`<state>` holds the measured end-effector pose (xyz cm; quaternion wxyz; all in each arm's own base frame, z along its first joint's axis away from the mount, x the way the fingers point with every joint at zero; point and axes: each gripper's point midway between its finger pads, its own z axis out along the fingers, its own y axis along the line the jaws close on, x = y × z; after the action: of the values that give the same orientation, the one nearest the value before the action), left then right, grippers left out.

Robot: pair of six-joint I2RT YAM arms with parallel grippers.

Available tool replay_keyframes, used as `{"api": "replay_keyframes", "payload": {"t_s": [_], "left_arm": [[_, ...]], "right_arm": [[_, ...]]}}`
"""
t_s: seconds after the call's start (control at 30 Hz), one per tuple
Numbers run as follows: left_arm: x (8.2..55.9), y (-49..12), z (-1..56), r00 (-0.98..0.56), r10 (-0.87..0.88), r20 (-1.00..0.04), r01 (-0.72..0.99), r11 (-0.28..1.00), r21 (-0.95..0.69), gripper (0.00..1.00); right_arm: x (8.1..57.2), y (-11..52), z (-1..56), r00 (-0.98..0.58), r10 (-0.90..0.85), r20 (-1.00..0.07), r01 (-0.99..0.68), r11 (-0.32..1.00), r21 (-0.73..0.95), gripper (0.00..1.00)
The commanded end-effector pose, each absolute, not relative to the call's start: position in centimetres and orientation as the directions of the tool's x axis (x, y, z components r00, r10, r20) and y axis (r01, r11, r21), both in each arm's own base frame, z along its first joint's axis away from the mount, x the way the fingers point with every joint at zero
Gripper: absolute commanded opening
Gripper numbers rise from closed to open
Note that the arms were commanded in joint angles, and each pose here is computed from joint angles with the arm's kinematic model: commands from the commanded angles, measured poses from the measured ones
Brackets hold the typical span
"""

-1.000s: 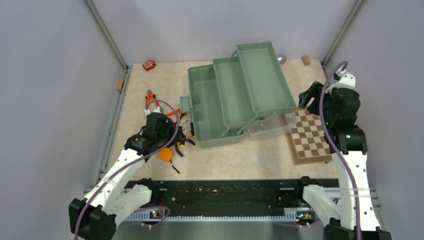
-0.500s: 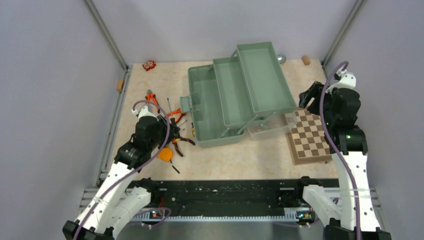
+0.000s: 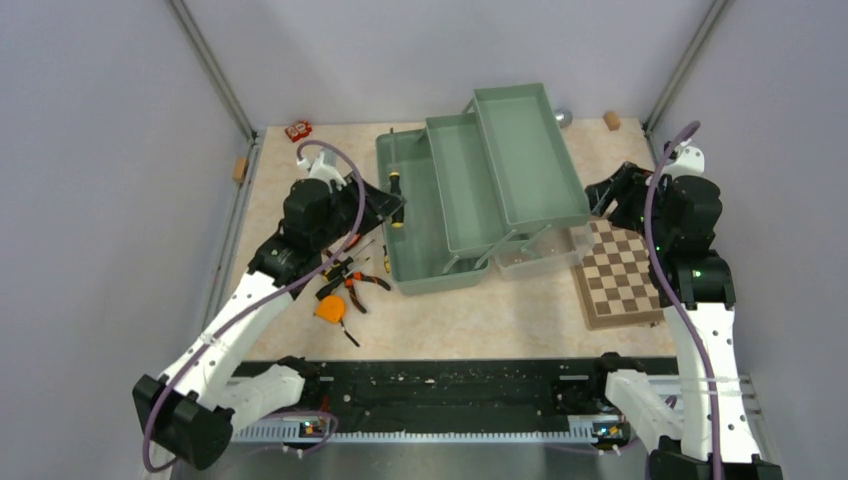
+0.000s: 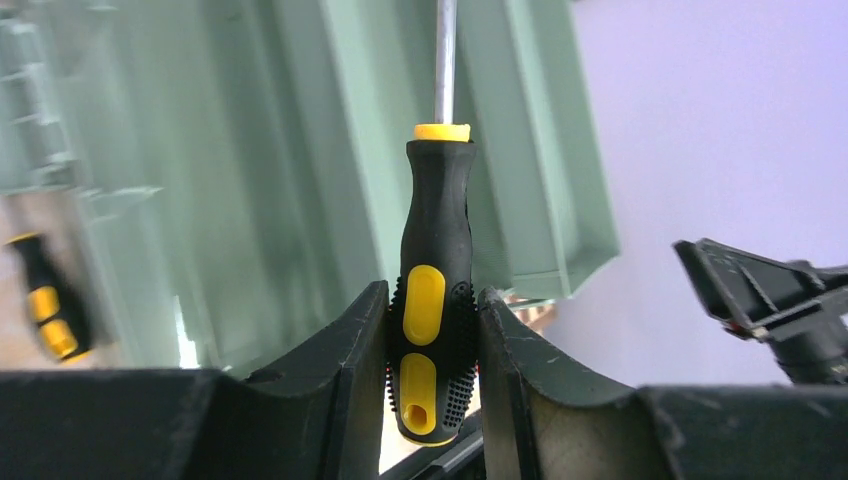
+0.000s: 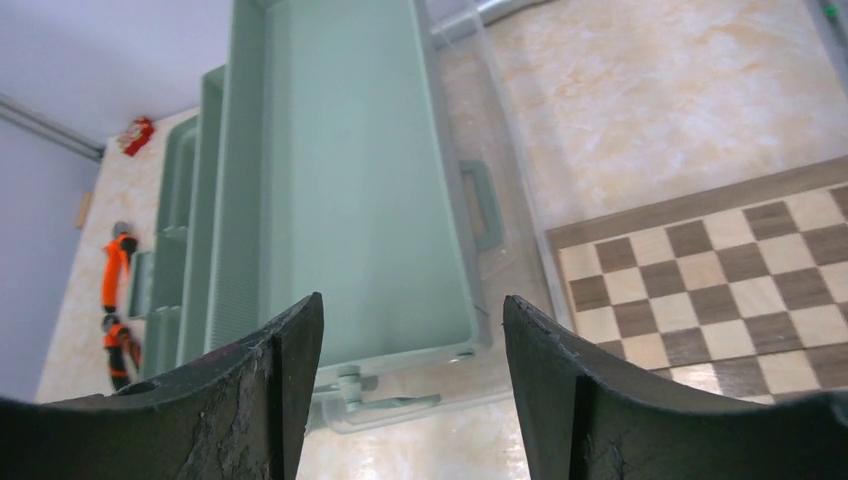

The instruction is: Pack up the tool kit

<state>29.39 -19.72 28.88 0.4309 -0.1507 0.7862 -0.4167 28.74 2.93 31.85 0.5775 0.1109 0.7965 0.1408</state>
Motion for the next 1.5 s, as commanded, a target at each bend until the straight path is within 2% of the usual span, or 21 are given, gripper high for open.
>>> {"api": "replay_keyframes", "payload": {"t_s": [0.0, 0.37, 0.73, 0.9, 1.07, 1.2, 1.47], "left_arm": [[30.2, -24.0, 36.1, -0.554, -0.612, -0.565, 0.334, 0.458, -0.824, 0.00], [31.8, -34.3, 41.4, -0.629, -0.575, -0.523, 0.451, 0.277, -0.848, 0.00], [35.2, -42.1, 41.1, -0.687, -0.556, -0.467, 0.402, 0.244, -0.882, 0.00], [37.5, -43.7, 39.3, -0.673, -0.592, -0.443, 0.330, 0.296, -0.896, 0.00], [40.1, -44.6, 36.6, -0.655, -0.609, -0.447, 0.240, 0.393, -0.888, 0.13], [41.3, -44.7, 33.1, -0.655, -0.587, -0.475, 0.184, 0.486, -0.854, 0.27], [41.4, -45.3, 30.4, -0.685, -0.538, -0.492, 0.163, 0.545, -0.822, 0.48]], "right_arm": [[28.7, 5.8, 35.9, -0.247, 0.420, -0.873, -0.140, 0.876, 0.461, 0.65], [28.5, 10.1, 38.4, -0.299, 0.547, -0.782, -0.314, 0.717, 0.622, 0.64], [27.7, 10.2, 37.4, -0.313, 0.573, -0.758, -0.296, 0.699, 0.651, 0.64], [27.8, 10.1, 38.3, -0.299, 0.575, -0.762, -0.303, 0.700, 0.647, 0.64], [27.6, 9.7, 37.8, -0.301, 0.564, -0.769, -0.280, 0.718, 0.637, 0.64], [27.4, 9.5, 37.2, -0.301, 0.564, -0.769, -0.264, 0.726, 0.635, 0.64], [27.5, 9.0, 37.2, -0.284, 0.551, -0.785, -0.247, 0.749, 0.615, 0.64]]}}
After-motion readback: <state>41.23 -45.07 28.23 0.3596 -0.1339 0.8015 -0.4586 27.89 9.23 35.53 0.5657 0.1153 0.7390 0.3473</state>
